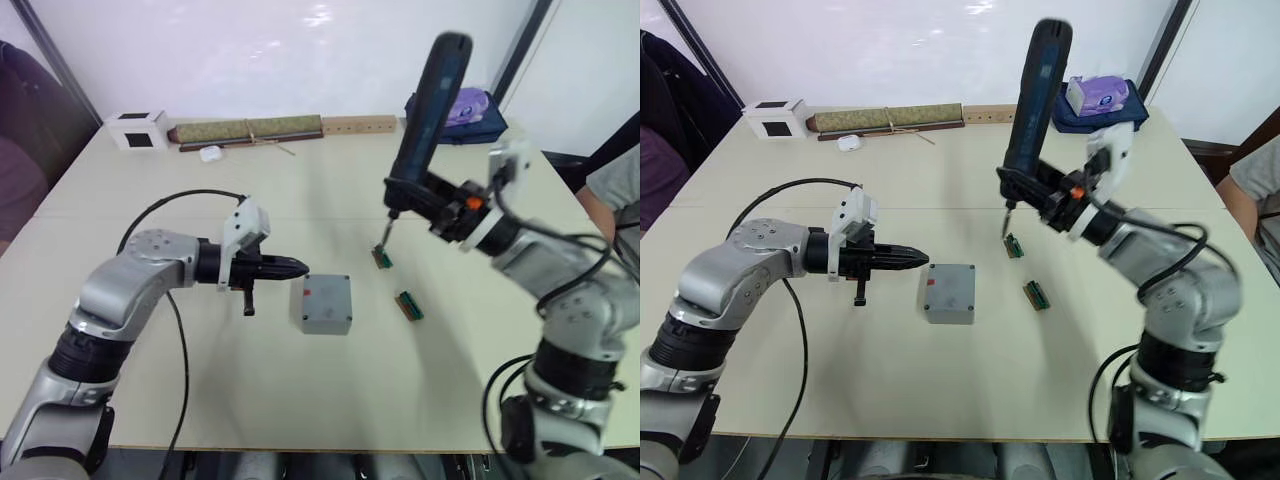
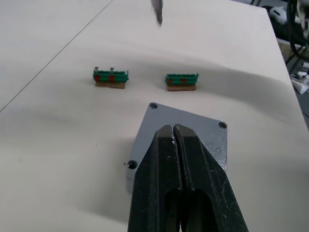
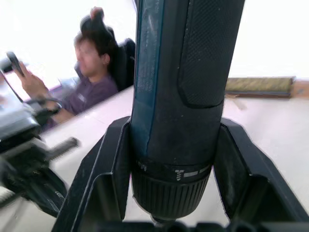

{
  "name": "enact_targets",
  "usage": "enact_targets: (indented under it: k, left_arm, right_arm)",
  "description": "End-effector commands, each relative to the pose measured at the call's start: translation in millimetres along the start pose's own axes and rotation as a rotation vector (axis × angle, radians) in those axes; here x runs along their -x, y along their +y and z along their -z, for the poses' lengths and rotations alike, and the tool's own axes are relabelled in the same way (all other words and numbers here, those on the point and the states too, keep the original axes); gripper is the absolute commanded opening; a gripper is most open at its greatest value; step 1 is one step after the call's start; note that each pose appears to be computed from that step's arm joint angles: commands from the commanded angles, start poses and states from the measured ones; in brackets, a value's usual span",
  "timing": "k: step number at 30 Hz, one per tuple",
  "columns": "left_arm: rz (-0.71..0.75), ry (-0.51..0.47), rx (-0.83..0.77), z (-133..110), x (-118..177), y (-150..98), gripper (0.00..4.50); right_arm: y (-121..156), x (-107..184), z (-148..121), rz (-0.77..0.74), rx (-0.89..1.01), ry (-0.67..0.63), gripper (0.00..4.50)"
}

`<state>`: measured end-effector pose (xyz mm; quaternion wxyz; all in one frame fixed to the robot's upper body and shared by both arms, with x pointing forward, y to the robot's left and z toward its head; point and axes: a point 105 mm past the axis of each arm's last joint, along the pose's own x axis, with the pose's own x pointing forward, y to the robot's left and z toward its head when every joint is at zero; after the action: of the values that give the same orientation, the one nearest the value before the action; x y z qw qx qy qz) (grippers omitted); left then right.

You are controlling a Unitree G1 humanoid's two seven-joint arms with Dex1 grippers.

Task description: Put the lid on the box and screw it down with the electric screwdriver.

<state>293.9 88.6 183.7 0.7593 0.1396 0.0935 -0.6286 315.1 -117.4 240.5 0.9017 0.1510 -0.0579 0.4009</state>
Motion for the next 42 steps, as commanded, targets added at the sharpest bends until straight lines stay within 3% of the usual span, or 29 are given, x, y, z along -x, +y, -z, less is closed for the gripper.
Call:
enact_targets:
  k: [1,17,34,38,40,42]
  left_arm:
    - [0.049,0.029,-0.047,5,-13,-3,0.0]
    - [0.034,0.144,-0.122,39,-31,1,0.0]
    - [0.037,0.164,-0.129,40,-31,2,0.0]
    - [0.043,0.171,-0.123,45,-34,-1,0.0]
    - [0.044,0.175,-0.117,49,-36,-2,0.0]
    - [0.041,0.177,-0.112,51,-37,-2,0.0]
  right_arm:
    - [20,-7,-9,-0.039,0.108,-0.073,1.8]
    - [26,-17,32,-0.038,0.138,-0.031,1.8]
    - [13,-11,57,-0.008,0.248,0.039,1.8]
    - [16,-6,96,-0.031,0.27,0.205,1.8]
    - [6,0,117,0.032,0.229,0.279,1.8]
    - [2,1,125,0.049,0.219,0.289,1.8]
